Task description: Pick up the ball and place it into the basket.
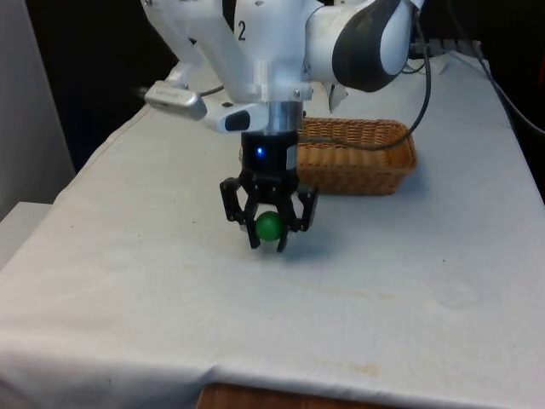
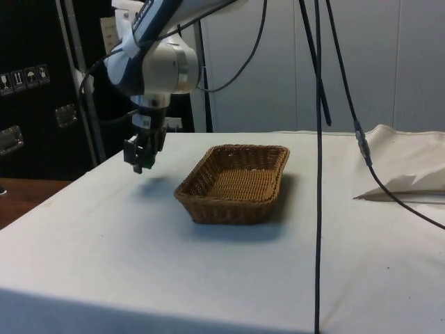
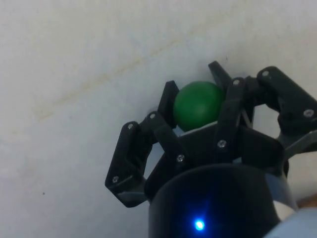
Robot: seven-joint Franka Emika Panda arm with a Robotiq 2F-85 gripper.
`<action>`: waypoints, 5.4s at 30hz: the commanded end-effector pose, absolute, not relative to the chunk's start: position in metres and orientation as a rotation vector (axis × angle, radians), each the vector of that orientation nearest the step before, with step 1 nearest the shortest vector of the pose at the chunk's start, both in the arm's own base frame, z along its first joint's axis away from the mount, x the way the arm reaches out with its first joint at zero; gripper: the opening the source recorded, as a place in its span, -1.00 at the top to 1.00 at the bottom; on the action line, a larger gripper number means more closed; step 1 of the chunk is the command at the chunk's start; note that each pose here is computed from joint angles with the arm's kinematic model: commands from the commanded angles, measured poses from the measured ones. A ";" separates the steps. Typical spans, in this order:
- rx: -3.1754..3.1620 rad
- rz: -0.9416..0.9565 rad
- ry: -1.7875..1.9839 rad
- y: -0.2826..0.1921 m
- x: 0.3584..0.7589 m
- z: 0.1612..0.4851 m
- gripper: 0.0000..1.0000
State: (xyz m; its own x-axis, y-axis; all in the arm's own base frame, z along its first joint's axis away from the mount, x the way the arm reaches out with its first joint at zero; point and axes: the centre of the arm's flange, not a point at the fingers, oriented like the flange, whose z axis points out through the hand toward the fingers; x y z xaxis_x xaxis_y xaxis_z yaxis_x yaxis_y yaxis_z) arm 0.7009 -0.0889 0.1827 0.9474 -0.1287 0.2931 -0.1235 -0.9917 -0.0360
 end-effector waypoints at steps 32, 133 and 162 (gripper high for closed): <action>-3.032 -0.527 0.174 -0.087 0.650 0.275 1.00; -3.078 -0.463 -0.283 -0.029 0.475 0.266 1.00; -3.133 -0.299 -0.260 -0.005 0.482 0.200 0.92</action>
State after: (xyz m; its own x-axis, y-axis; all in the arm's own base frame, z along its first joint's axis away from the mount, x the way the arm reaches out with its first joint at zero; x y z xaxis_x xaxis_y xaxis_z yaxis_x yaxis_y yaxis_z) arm 0.4815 -0.0047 0.2000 0.9685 0.1647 0.1867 0.1617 -0.9863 0.0314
